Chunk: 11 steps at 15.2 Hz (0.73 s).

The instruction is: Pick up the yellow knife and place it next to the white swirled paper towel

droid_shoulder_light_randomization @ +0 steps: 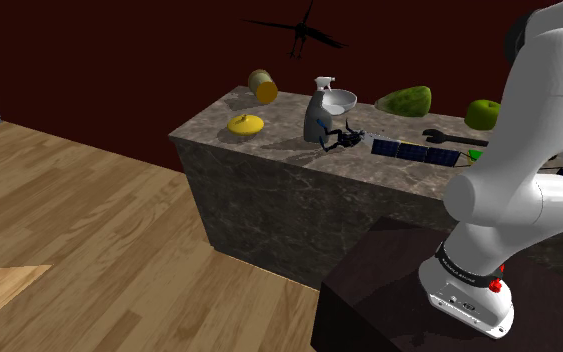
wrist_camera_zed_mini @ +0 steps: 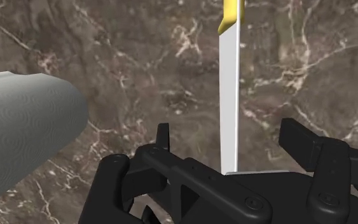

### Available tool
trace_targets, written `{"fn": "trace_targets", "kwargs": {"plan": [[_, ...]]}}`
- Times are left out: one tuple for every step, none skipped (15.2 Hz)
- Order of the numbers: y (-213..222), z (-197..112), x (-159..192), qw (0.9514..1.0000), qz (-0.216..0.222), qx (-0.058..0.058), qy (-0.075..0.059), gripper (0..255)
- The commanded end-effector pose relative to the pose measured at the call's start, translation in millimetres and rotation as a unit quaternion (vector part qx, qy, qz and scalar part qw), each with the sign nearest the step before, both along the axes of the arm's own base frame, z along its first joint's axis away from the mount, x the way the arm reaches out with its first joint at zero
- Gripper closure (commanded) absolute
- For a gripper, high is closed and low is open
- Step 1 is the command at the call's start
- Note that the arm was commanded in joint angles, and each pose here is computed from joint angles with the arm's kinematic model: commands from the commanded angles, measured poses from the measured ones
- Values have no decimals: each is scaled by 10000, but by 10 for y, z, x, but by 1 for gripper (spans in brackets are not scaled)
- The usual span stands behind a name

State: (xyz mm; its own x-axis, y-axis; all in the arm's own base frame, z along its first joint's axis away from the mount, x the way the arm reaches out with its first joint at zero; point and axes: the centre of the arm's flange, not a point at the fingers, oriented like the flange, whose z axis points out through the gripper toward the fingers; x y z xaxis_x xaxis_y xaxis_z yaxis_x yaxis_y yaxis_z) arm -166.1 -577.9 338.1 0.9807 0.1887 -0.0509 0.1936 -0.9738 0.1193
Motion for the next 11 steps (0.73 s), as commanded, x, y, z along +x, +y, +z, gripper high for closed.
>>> {"fn": "trace_targets", "kwargs": {"plan": [[0,0,0,10000,0,0,0,0],[16,130,4,10000,0,0,0,0],[33,261,7,10000,0,0,0,0],[50,392,11,10000,0,0,0,0],[63,495,14,10000,0,0,0,0],[63,495,14,10000,0,0,0,0],[63,495,14,10000,0,0,0,0],[63,495,13,10000,0,0,0,0],[63,495,14,10000,0,0,0,0],[63,495,14,10000,0,0,0,0],[63,495,14,10000,0,0,0,0]]}}
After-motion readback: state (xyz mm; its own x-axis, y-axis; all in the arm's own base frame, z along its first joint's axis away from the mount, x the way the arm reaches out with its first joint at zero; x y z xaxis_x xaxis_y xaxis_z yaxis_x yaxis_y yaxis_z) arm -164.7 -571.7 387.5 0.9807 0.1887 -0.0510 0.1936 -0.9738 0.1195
